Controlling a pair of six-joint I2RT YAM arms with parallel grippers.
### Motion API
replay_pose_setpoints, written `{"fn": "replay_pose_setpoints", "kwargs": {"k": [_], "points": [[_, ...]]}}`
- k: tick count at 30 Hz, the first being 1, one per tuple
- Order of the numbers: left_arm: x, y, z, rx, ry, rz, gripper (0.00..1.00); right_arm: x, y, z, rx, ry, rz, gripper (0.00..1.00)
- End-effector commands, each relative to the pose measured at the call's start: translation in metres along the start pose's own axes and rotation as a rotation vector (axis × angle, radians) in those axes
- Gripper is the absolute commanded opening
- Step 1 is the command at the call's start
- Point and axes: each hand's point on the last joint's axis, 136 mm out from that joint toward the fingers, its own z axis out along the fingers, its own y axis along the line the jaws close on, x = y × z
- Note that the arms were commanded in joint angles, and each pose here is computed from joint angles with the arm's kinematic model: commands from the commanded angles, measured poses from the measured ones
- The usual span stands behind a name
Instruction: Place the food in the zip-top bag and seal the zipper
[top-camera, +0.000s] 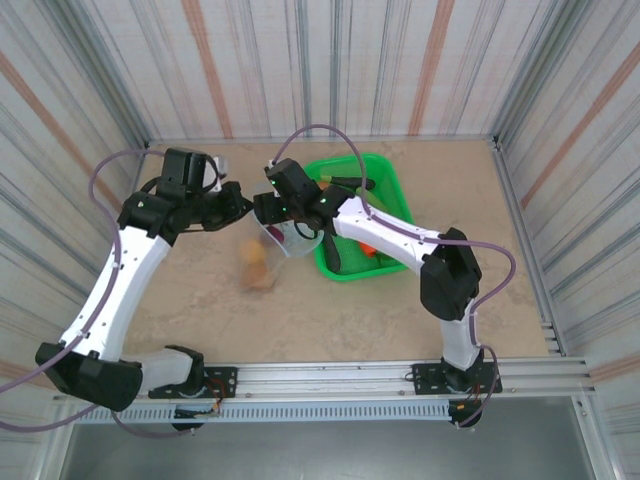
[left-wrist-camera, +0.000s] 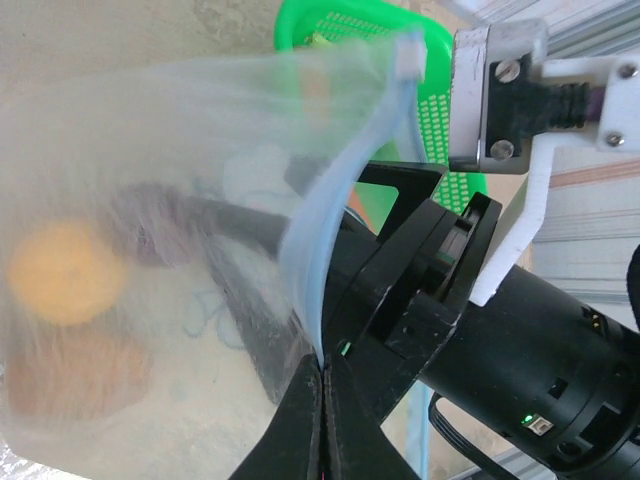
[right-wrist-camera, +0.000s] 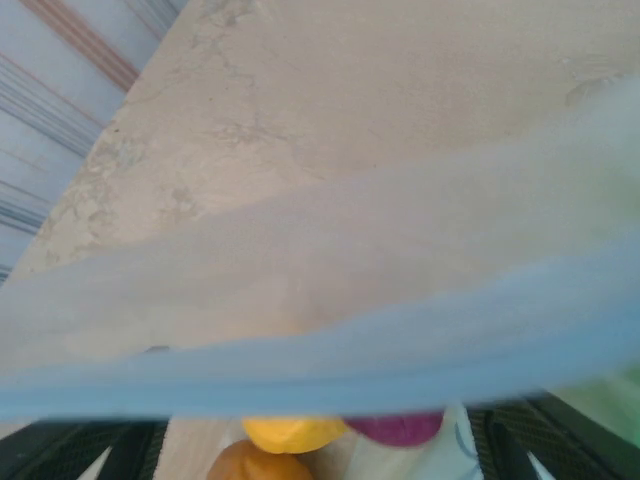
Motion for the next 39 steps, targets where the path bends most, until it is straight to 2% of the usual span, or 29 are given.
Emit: {"fn": "replay_pose_setpoints", "kwargs": {"k": [1,4,8,14,20,25,30,39], "points": [[-0.014,-0.005,-0.002,0.003,-0.031,-0.012,0.0,-0.012,0.005,0.001,-0.018,-0.02,0.01,0.86],[-0.015,-0.002,0.001,-0.003,-0.026,-0.015,0.0,-0.012,0.014,-0.007,-0.059,-0.029,-0.005,0.87],[-0.015,0.002,0.002,-0.013,-0.029,-0.019,0.0,-0.016,0.026,-0.029,-0.143,-0.07,-0.01,0.84],[-0.016,0.003,-0.002,-0.008,-0.038,-0.017,0.0,-0.029,0.032,-0.064,-0.197,-0.107,-0.005,0.65],[-0.017,0.001,-0.008,-0.007,-0.055,0.006,0.0,-0.042,0.023,-0.115,-0.202,-0.158,-0.011,0.54],[-0.015,-0.001,-0.01,0.006,-0.057,0.015,0.0,-0.04,-0.02,-0.143,-0.134,-0.159,0.024,0.55],[-0.014,-0.002,-0.016,0.019,-0.073,-0.009,0.0,-0.019,-0.085,-0.147,-0.046,-0.094,0.125,0.56],[-0.009,0.002,-0.018,0.02,-0.088,-0.055,0.0,0.027,-0.174,-0.097,0.065,0.084,0.306,0.59]]}}
